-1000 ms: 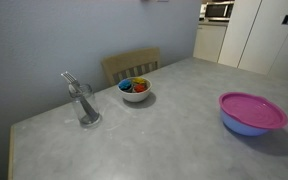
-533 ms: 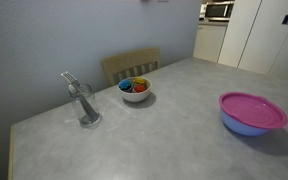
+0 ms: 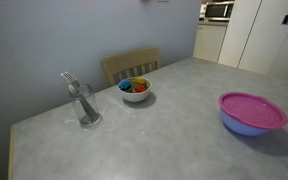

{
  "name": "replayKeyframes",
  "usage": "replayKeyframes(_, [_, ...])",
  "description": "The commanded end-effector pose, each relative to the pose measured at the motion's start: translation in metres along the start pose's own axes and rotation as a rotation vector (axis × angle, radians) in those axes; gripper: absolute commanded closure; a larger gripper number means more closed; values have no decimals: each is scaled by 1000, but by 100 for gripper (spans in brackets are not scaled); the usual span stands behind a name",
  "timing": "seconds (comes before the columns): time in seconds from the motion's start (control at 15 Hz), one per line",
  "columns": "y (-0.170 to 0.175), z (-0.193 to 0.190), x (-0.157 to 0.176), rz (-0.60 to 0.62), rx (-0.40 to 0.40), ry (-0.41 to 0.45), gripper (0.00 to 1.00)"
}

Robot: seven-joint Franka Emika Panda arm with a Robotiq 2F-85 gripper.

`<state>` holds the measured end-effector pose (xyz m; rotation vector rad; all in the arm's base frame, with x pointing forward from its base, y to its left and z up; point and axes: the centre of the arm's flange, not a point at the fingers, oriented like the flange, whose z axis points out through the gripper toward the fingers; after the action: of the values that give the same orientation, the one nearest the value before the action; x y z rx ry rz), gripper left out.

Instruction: Remove the lid from the bowl

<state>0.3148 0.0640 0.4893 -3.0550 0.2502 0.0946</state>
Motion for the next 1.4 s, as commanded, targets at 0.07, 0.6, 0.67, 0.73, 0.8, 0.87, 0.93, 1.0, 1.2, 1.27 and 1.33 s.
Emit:
replayKeyframes(0.07, [-5,45,56,27,53,-58,0])
replayKeyframes(0.6, [-6,98,78,113,15,-88,0])
replayKeyframes(0.67, [-6,105,81,123,11,-101,0])
replayKeyframes(0.73, [-6,110,84,128,9,-111,0])
replayKeyframes(0.8, [-6,111,85,130,8,-115,0])
replayKeyframes(0.87, [-7,111,86,131,9,-114,0])
replayKeyframes(0.93, [-7,110,87,132,9,-112,0])
replayKeyframes(1.0, [-11,116,88,134,17,-103,0])
replayKeyframes(1.2, [-17,136,103,170,24,-99,0])
replayKeyframes(1.27, [-18,145,109,203,19,-94,0])
replayKeyframes(1.33, [-18,152,115,233,16,-85,0])
